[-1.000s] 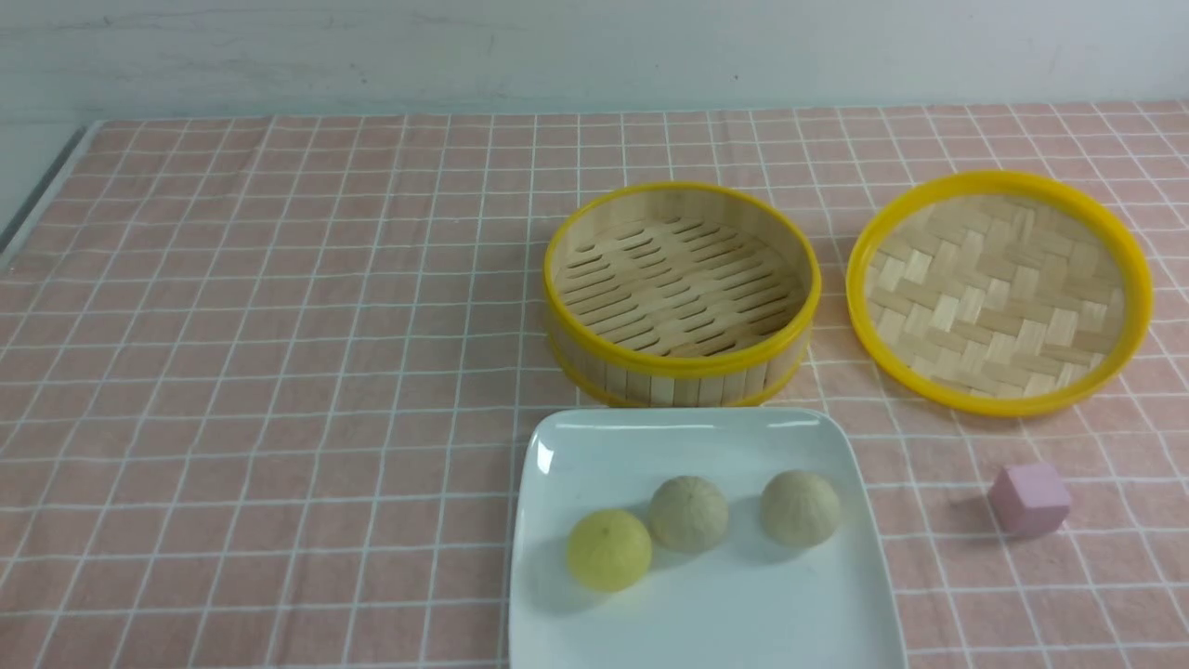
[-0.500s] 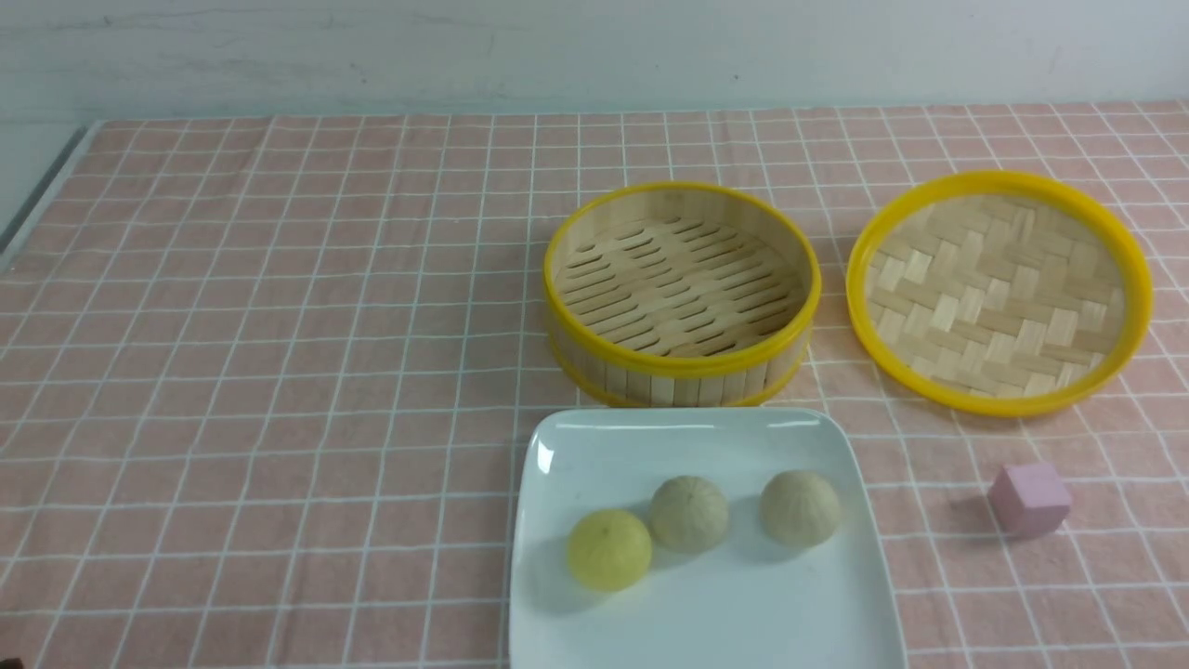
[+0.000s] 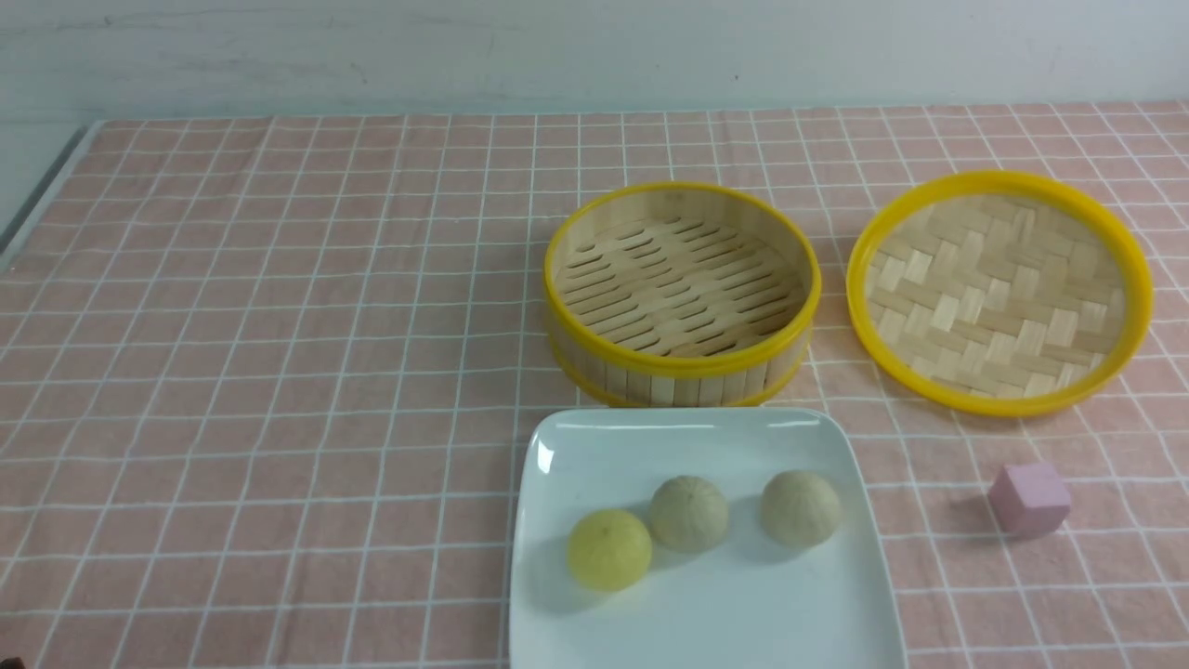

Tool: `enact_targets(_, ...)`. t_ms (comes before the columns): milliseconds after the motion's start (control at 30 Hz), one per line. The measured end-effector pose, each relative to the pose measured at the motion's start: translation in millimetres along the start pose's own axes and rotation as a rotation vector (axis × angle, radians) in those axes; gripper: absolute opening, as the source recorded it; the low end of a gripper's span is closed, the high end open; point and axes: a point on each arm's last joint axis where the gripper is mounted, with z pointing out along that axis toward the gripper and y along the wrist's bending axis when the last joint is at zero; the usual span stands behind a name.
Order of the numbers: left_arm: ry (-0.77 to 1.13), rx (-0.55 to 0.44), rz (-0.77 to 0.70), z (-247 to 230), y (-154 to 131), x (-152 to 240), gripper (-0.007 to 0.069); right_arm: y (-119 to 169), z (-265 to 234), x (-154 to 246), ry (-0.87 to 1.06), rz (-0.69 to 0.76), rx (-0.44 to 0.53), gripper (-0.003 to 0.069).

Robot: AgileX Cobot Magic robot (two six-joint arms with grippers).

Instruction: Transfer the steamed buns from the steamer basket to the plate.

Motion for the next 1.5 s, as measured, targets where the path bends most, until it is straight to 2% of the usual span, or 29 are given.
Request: enact_targets(1500, -0.001, 0.0, -0.018, 0.0, 0.0, -0.1, 0.024, 2.4, 3.8, 2.0, -0.032, 0.017, -0.021, 0.0442)
